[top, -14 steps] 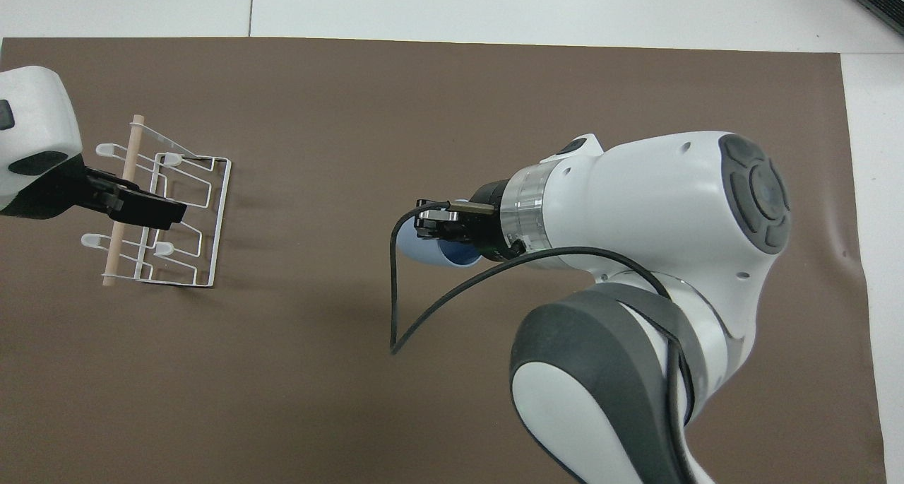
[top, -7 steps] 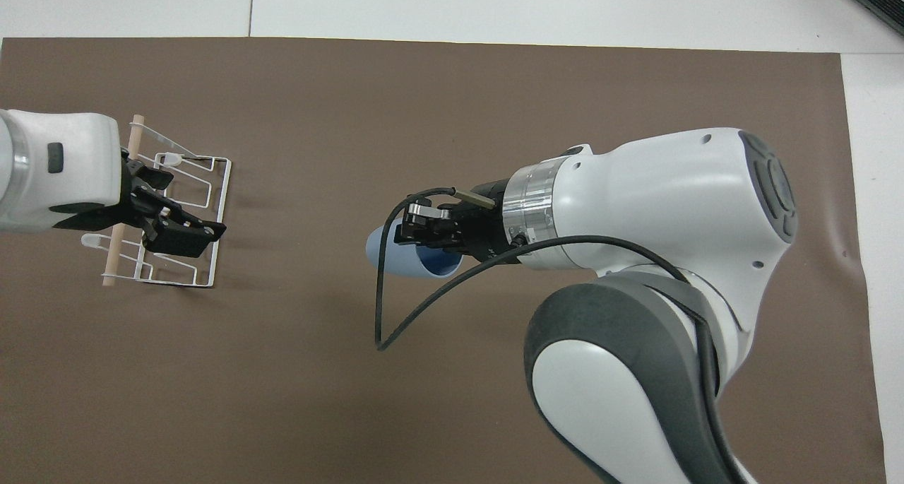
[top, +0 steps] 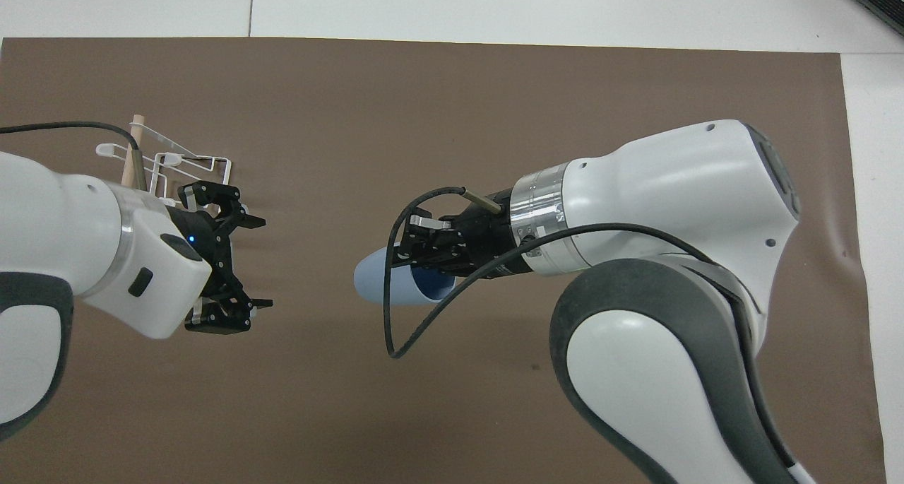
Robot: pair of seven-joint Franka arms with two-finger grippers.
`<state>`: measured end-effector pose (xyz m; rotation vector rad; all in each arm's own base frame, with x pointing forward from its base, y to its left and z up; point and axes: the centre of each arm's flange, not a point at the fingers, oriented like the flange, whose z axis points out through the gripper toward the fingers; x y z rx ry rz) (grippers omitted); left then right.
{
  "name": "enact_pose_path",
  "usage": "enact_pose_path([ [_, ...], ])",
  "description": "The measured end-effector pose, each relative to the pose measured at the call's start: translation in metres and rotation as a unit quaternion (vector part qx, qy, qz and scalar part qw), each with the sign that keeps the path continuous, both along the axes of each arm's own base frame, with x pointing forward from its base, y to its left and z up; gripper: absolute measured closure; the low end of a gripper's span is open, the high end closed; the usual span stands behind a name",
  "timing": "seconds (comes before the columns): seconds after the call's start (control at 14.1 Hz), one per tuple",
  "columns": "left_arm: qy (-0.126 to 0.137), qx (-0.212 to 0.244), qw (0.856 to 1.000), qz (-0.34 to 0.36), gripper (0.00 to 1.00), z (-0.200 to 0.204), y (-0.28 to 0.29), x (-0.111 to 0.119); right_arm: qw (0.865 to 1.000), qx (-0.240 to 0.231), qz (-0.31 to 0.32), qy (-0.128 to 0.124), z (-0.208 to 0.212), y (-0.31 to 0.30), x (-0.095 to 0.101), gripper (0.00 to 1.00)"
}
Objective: Hang cup on cup holder
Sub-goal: 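Carry the cup with the right gripper while the left gripper reaches it, then close the left gripper on the cup rim beside the right gripper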
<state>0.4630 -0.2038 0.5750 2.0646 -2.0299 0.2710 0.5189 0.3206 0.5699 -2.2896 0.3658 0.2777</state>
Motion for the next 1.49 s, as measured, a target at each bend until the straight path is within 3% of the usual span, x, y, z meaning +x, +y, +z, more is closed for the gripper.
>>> enact_pose_path([
  [0.21,0.002,-0.031,0.999,-0.032,0.00,-0.017,-0.028,-0.019,0.999,-0.002,-0.022,0.023,0.004,0.002,-0.003,0.95],
  [0.5,0.013,-0.079,0.997,-0.012,0.00,-0.033,-0.034,-0.020,0.998,-0.004,-0.038,0.042,0.005,0.002,-0.004,0.95],
  [0.99,-0.014,-0.107,0.994,-0.010,0.00,-0.028,-0.057,-0.024,0.995,-0.002,-0.064,0.071,0.005,0.003,-0.004,0.95],
  [1.13,-0.009,-0.112,0.994,-0.001,0.00,-0.031,-0.069,-0.028,0.994,0.008,-0.071,0.083,0.007,0.003,-0.004,0.95],
  [1.49,-0.007,-0.116,0.993,0.021,0.00,-0.035,-0.079,-0.028,0.994,0.009,-0.073,0.085,0.007,0.003,-0.004,0.95],
])
